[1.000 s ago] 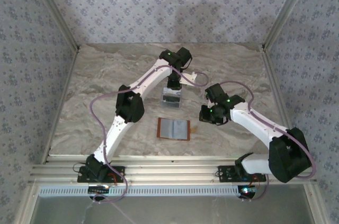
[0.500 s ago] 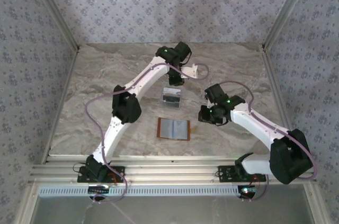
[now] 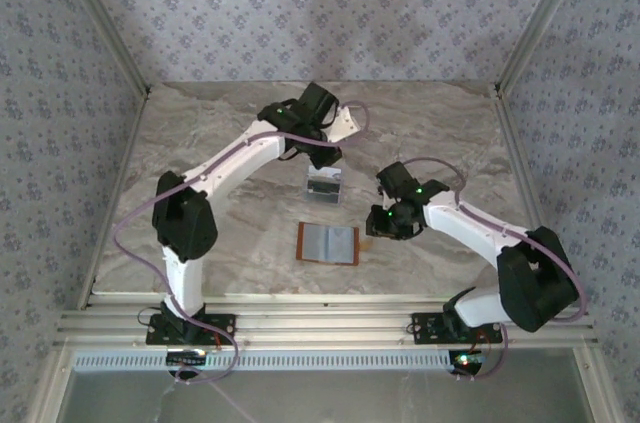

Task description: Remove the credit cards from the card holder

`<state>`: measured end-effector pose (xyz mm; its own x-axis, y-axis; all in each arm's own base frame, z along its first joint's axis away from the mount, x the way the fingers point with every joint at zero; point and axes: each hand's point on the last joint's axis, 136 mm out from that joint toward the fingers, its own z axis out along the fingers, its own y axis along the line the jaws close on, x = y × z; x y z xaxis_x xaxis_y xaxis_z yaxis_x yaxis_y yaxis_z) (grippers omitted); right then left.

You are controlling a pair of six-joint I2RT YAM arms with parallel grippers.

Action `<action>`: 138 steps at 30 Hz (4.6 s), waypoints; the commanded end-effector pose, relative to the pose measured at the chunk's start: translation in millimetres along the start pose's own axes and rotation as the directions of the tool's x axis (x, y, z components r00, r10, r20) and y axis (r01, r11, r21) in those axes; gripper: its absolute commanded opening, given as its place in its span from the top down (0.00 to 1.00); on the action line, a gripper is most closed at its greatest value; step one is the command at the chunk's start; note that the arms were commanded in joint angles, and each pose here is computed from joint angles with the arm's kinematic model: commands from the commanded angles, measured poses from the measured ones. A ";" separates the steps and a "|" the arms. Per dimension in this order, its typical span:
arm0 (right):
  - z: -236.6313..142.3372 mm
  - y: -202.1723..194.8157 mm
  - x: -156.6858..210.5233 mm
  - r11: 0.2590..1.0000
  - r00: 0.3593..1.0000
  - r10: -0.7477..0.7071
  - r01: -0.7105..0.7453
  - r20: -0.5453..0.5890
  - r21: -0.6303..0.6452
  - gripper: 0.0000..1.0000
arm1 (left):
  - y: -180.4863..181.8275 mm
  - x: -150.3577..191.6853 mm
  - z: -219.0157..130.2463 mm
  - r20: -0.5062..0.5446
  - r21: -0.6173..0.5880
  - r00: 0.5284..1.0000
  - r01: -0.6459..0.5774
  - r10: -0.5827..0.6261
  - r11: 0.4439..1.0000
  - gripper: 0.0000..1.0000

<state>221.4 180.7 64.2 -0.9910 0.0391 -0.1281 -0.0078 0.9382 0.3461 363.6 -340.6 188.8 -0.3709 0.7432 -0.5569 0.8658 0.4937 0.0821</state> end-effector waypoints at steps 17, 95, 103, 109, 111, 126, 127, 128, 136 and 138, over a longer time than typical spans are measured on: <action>25.6 5.8 19.0 0.999 0.996 -0.032 0.033 -0.081 0.007 0.88 | -9.7 17.4 -52.5 0.279 0.164 0.704 0.635 -0.653 0.755 0.73; 28.3 26.5 27.6 1.000 0.997 -0.013 0.011 -0.072 -0.028 0.90 | -122.4 179.5 47.4 -0.386 -0.275 0.502 0.738 -0.774 0.616 0.67; 27.4 26.9 26.6 1.000 0.997 -0.016 0.014 -0.069 -0.027 0.90 | -111.0 182.1 34.8 -0.379 -0.348 0.543 0.667 -0.749 0.659 0.63; 27.4 25.4 26.6 1.000 0.997 -0.018 0.016 -0.069 -0.021 0.90 | -101.1 188.2 24.9 -0.371 -0.416 0.564 0.609 -0.738 0.675 0.63; 27.0 25.0 26.4 1.000 0.997 -0.018 0.017 -0.069 -0.020 0.91 | -97.5 190.3 21.0 -0.366 -0.435 0.569 0.595 -0.736 0.676 0.63; 15.4 13.8 15.5 0.998 0.997 -0.041 0.043 -0.061 0.043 0.89 | -80.6 220.5 6.8 -0.333 -0.423 0.499 0.679 -0.800 0.599 0.68; 14.6 13.6 14.9 0.998 0.997 -0.041 0.044 -0.060 0.048 0.86 | -80.5 221.6 6.5 -0.331 -0.418 0.494 0.687 -0.804 0.594 0.68; 13.1 13.3 13.3 0.997 0.998 -0.042 0.045 -0.055 0.054 0.84 | -80.2 222.3 5.6 -0.328 -0.416 0.491 0.693 -0.807 0.590 0.68; -10.8 11.1 3.6 0.989 0.998 -0.065 0.065 0.000 0.134 0.71 | -76.4 186.4 -10.0 -0.240 -0.305 0.508 0.770 -0.827 0.561 0.70; -17.1 15.2 1.0 0.989 0.997 -0.073 0.071 0.014 0.132 0.71 | -79.9 172.6 -10.2 -0.225 -0.248 0.505 0.797 -0.833 0.551 0.70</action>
<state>217.1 195.4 68.4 -0.9911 -0.0136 -0.1322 -0.0466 0.9672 0.2498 220.6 -227.0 72.8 -0.9874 0.0953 -0.1265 0.1057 0.9913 -0.0780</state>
